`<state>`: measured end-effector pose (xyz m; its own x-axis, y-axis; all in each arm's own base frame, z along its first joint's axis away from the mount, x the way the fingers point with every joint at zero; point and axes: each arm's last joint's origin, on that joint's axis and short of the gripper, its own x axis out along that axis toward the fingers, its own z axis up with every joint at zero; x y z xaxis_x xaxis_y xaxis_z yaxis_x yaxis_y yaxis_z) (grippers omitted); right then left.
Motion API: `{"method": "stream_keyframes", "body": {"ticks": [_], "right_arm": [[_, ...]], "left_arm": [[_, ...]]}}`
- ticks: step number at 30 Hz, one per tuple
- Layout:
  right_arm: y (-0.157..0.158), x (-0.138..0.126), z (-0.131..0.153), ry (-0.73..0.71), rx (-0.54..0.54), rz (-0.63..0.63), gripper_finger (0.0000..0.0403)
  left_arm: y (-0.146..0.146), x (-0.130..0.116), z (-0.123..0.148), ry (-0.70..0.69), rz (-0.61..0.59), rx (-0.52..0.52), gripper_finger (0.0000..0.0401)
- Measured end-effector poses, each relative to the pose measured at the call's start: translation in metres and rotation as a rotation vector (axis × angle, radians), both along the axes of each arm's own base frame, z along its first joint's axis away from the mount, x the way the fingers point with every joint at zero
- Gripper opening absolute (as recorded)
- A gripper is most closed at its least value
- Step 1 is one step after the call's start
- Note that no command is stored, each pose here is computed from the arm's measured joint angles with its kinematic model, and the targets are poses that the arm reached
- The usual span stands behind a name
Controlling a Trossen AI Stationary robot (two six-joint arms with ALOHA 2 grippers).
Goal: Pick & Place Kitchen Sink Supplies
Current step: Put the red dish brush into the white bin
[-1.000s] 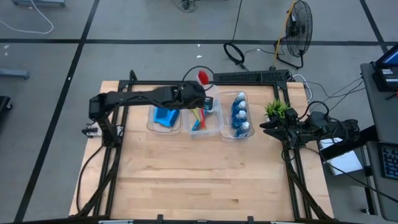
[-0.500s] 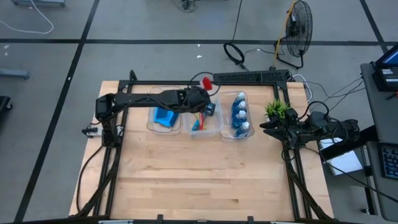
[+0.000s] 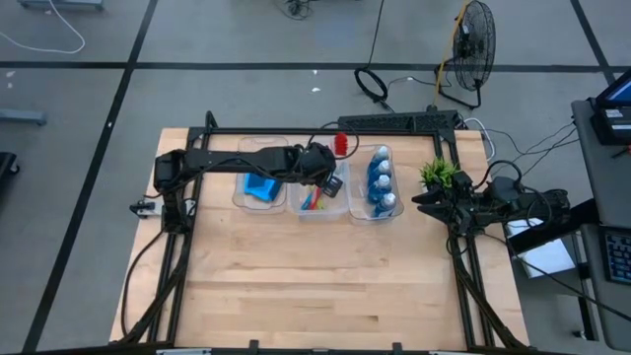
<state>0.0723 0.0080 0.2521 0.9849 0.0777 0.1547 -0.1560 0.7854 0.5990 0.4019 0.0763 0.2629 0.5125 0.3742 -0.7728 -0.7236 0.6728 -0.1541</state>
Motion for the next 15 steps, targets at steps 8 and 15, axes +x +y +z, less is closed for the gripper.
{"method": "stream_keyframes", "body": {"ticks": [8,15], "right_arm": [[0.0000,0.0000,0.0000,0.000,0.000,0.000,0.0167],[0.0000,0.0000,0.0000,0.000,0.000,0.000,0.0167]], "left_arm": [[0.0008,-0.0001,0.0003,-0.001,0.000,0.003,0.0043],[0.0016,-0.0009,0.0001,-0.017,0.071,-0.008,0.0066]]}}
